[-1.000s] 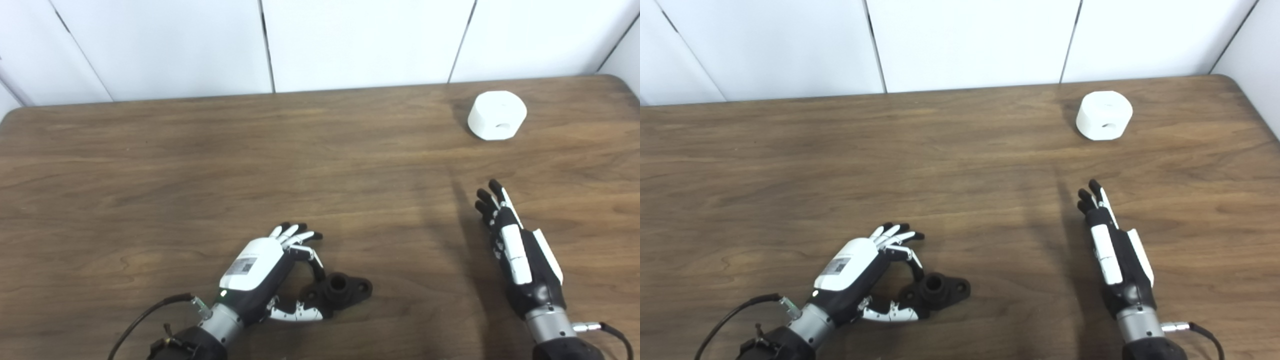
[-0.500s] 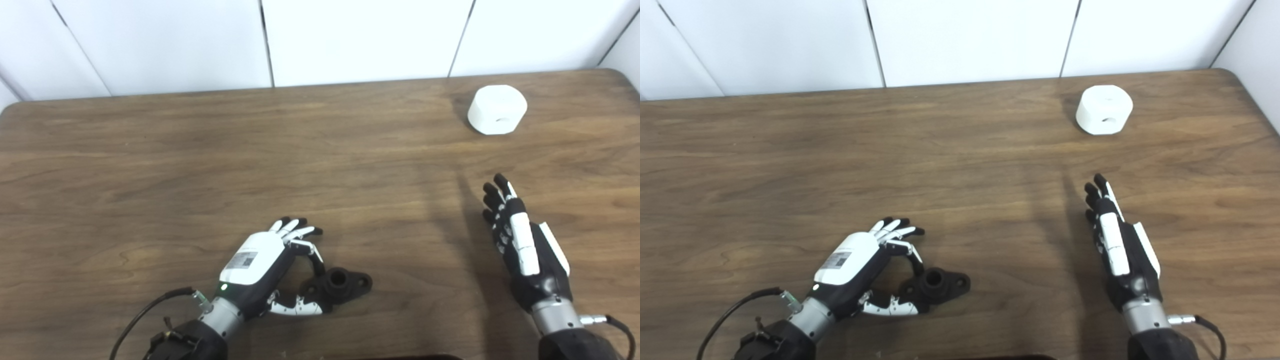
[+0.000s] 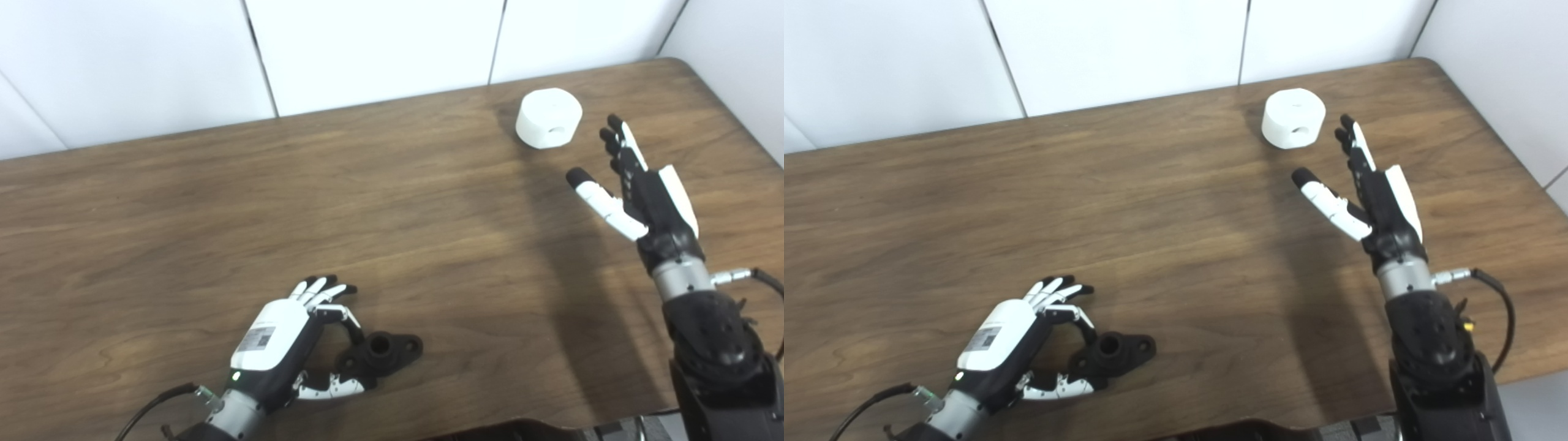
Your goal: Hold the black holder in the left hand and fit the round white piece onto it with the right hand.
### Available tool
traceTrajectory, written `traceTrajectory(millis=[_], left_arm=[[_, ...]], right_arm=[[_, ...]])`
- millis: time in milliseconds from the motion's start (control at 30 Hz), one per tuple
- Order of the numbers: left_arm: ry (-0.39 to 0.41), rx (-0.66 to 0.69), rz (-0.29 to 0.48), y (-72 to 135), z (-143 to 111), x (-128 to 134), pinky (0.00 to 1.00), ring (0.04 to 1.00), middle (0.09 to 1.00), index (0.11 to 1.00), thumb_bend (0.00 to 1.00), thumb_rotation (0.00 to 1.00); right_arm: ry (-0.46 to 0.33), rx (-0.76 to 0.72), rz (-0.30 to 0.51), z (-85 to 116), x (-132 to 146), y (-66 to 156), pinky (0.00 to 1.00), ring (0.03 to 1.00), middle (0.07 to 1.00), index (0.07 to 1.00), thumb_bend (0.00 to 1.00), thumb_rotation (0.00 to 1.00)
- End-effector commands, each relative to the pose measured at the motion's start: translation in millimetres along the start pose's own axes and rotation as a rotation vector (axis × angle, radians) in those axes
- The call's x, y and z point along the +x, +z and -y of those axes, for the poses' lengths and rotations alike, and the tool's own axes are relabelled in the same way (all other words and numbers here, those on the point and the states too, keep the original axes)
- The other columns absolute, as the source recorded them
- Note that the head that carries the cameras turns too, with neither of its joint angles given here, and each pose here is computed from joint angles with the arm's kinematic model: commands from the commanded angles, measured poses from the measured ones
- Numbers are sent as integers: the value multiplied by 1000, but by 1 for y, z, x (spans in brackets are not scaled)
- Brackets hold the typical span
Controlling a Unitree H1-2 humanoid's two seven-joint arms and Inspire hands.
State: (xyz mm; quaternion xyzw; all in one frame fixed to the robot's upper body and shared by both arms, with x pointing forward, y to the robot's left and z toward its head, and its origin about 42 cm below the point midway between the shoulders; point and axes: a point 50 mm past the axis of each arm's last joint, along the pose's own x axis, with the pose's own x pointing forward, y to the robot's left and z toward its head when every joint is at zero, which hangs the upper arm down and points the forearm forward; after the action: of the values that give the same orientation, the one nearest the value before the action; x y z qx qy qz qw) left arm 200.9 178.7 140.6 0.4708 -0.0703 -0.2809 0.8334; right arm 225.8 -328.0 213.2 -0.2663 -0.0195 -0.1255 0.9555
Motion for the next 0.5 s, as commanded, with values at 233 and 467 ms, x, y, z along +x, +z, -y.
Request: traceTrajectory(millis=[233, 467], left_arm=[[-80, 15, -64, -24, 11, -16, 997, 978, 898, 493, 506, 64], [-72, -2, -59, -30, 11, -19, 986, 969, 889, 492, 506, 64]], right_arm=[[-110, -253, 127, 27, 52, 39, 937, 955, 963, 965, 746, 439], [-95, -378, 152, 45, 107, 57, 983, 1000, 987, 950, 775, 340]])
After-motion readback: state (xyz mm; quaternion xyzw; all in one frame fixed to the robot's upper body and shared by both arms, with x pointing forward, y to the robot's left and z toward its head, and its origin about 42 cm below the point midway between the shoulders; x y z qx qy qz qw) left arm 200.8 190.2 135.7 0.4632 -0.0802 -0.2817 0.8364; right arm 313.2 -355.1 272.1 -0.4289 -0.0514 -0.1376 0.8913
